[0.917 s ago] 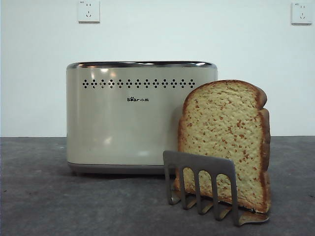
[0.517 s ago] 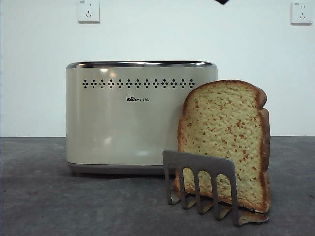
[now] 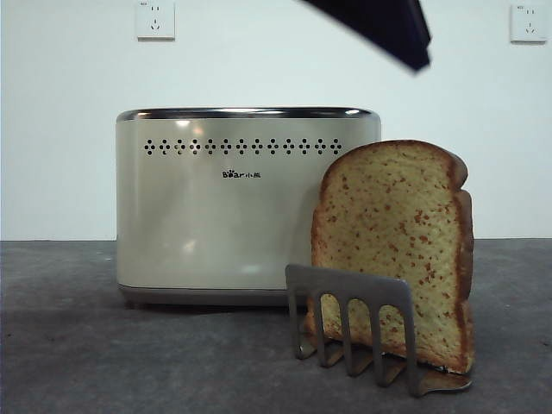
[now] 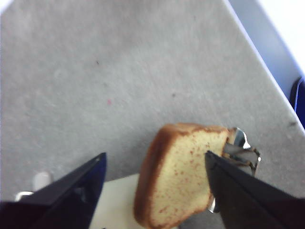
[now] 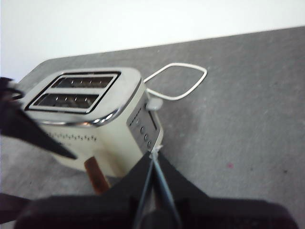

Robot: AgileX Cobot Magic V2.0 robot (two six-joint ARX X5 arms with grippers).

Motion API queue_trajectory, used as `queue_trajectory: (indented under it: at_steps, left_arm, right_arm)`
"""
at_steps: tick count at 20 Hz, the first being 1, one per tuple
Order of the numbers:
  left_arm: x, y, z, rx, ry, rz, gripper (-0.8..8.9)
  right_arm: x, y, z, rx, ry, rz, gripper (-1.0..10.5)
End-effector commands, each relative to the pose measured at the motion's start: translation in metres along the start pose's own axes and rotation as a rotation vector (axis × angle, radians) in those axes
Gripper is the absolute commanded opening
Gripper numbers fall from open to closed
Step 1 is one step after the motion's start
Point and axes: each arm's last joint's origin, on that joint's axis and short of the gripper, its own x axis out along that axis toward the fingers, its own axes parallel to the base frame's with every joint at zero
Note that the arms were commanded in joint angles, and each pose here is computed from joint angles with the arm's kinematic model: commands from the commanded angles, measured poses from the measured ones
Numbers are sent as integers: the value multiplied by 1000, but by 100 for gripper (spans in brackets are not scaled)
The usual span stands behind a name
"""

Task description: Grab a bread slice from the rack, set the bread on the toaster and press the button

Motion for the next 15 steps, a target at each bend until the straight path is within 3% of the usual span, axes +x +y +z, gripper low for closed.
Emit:
queue_trajectory:
  at_steps: [1, 8, 15]
  left_arm:
    - [10, -4, -2, 5, 38, -52, 385]
    - [7, -2, -6, -95, 64, -130, 374]
    - [21, 37, 16, -48, 37, -61, 336]
  right_arm:
    - [-1, 1, -1, -6, 14, 12, -7]
    - [-1, 1, -6, -30, 63, 40, -7]
    - [-2, 3, -7, -25, 73, 91, -7]
